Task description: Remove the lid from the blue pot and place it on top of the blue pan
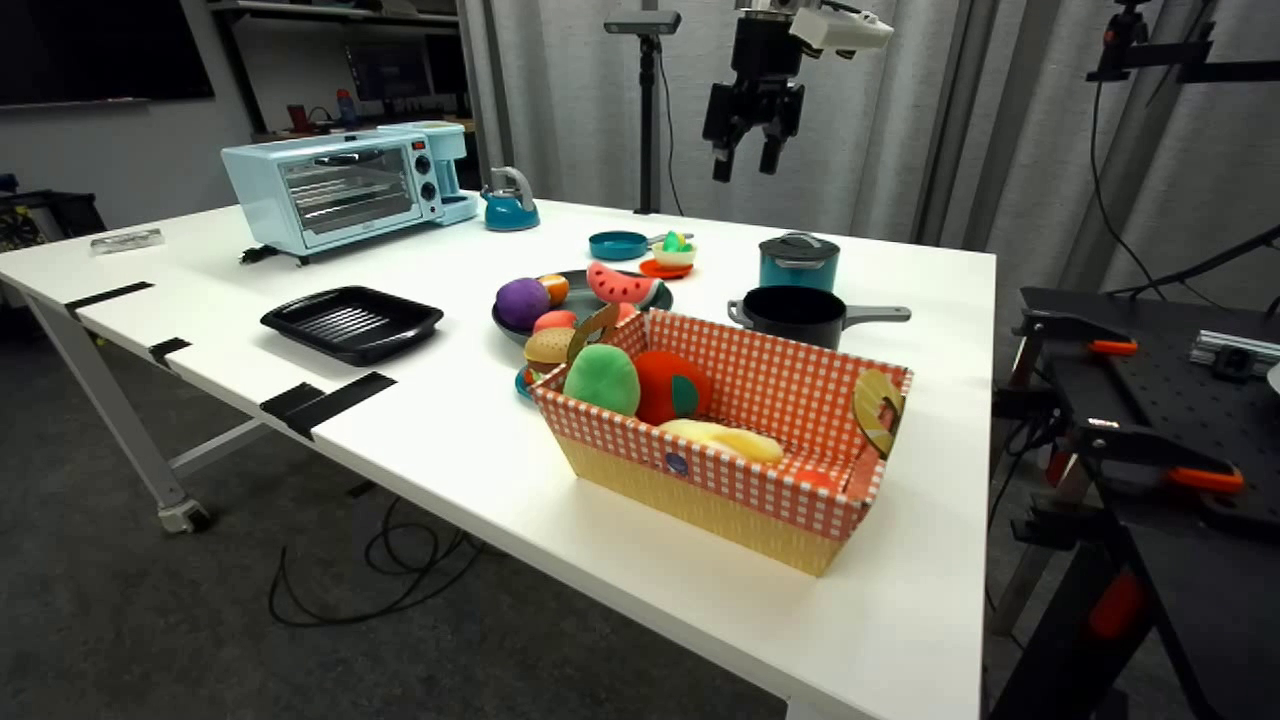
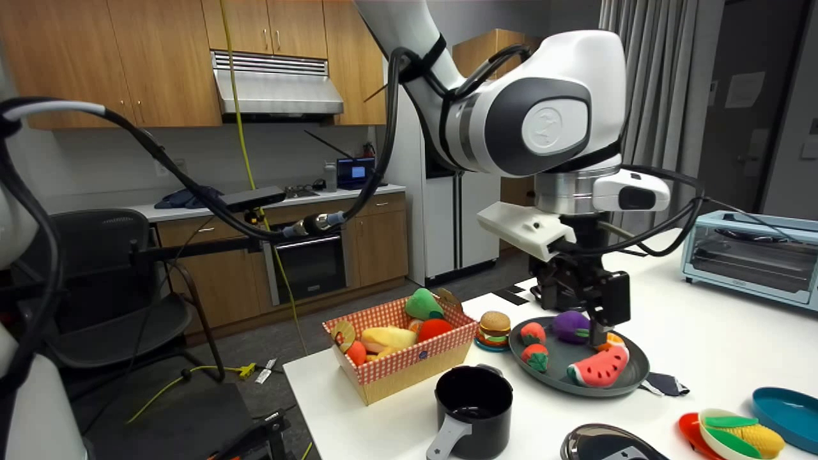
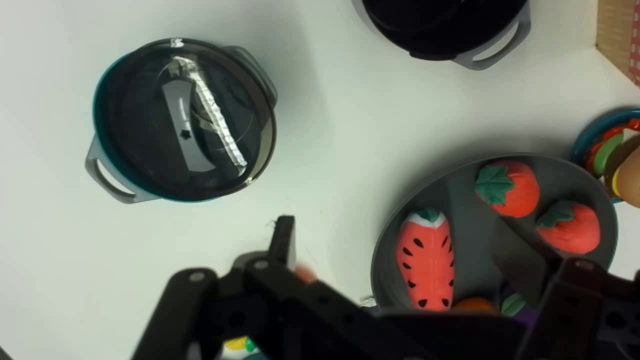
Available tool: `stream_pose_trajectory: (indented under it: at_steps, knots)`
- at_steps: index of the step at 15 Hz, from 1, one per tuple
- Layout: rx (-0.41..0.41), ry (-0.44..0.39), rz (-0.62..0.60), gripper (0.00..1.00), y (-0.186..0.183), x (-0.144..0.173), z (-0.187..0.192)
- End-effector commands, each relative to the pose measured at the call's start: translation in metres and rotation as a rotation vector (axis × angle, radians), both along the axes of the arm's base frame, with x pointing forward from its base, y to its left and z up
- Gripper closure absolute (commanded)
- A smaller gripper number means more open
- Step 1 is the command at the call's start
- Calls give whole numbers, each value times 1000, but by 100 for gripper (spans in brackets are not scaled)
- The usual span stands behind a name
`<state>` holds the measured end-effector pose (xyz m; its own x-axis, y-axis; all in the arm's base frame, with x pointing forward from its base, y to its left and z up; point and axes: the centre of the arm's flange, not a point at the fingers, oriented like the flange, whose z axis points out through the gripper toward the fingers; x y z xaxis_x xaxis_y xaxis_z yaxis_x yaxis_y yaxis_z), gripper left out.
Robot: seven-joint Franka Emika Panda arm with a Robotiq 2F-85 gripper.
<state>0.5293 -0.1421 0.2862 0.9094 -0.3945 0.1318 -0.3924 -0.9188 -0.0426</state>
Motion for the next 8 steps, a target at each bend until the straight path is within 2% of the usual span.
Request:
stream_pose_trajectory:
  at_steps: [1,8]
  knots:
    - [2,-23,-28,0,-35,0,0]
    - [-8,4,-53,0,-61,-17,-24]
